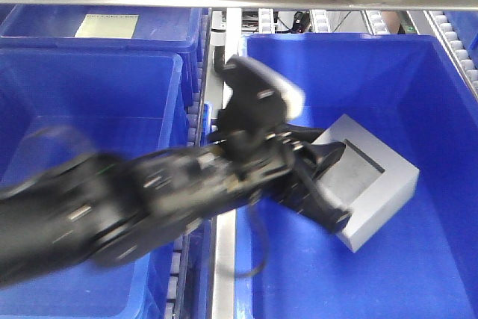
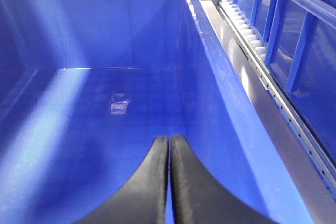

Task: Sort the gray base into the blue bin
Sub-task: 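Swing the left gripper over the blue bin and lower the block inside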

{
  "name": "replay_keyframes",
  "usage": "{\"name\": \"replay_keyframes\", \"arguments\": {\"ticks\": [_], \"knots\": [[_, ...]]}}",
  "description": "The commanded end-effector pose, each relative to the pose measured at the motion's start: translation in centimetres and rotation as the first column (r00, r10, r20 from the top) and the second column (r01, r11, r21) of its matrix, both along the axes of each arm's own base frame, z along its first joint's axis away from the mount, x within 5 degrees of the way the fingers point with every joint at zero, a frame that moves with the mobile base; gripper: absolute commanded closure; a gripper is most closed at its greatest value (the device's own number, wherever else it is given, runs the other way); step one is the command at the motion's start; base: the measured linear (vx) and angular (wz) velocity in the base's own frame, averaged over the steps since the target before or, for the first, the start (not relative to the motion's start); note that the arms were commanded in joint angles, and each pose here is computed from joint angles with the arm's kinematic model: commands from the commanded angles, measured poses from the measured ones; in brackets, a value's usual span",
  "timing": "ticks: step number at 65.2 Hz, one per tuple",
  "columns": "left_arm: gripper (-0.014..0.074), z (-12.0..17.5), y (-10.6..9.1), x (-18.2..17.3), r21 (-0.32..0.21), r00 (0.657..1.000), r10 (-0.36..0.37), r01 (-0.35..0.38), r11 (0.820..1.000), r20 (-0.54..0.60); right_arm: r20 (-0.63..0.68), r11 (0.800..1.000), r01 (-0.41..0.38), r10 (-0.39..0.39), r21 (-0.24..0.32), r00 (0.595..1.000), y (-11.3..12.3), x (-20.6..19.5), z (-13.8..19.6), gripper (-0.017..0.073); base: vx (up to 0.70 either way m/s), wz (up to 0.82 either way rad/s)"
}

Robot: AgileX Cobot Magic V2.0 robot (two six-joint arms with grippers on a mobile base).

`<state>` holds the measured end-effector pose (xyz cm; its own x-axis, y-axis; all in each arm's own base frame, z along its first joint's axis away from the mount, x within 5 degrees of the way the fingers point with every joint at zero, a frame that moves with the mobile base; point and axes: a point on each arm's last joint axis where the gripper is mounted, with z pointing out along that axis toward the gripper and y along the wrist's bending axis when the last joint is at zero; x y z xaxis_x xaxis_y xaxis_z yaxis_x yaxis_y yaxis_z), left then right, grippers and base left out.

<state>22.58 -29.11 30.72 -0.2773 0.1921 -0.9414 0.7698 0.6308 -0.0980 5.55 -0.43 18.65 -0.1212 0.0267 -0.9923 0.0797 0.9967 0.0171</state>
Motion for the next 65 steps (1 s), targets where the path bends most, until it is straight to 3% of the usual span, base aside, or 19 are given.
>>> {"name": "replay_keyframes", "arguments": {"ticks": [1, 8, 25, 51, 65], "knots": [[0.0600, 2.5, -1.6, 1.1, -0.056, 1.000, 0.019, -0.019, 0.998, 0.000, 0.049, 1.000, 0.000, 0.001, -0.021, 0.999, 0.0, 0.1, 0.4, 0.0564, 0.00, 0.00], [0.0600, 2.0, -3.3, 2.7, -0.007, 0.999, 0.038, -0.038, 0.999, -0.032, 0.049, 1.000, 0.000, 0.001, -0.021, 0.999, 0.0, 0.1, 0.4, 0.0564, 0.00, 0.00], [0.0599, -2.9, -6.5, 5.2, 0.101, 0.975, 0.093, -0.074, 0.992, -0.202, 0.049, 1.000, 0.000, 0.001, -0.021, 0.999, 0.0, 0.1, 0.4, 0.0564, 0.00, 0.00], [0.0566, -5.8, -7.3, 5.8, 0.141, 0.968, 0.100, -0.069, 0.988, -0.230, 0.049, 1.000, 0.000, 0.001, -0.021, 0.999, 0.0, 0.1, 0.4, 0.0564, 0.00, 0.00], [0.0453, -6.7, -7.3, 5.8, 0.172, 0.963, 0.110, -0.068, 0.983, -0.248, 0.049, 1.000, 0.000, 0.001, -0.021, 0.999, 0.0, 0.1, 0.4, 0.0564, 0.00, 0.00]]}}
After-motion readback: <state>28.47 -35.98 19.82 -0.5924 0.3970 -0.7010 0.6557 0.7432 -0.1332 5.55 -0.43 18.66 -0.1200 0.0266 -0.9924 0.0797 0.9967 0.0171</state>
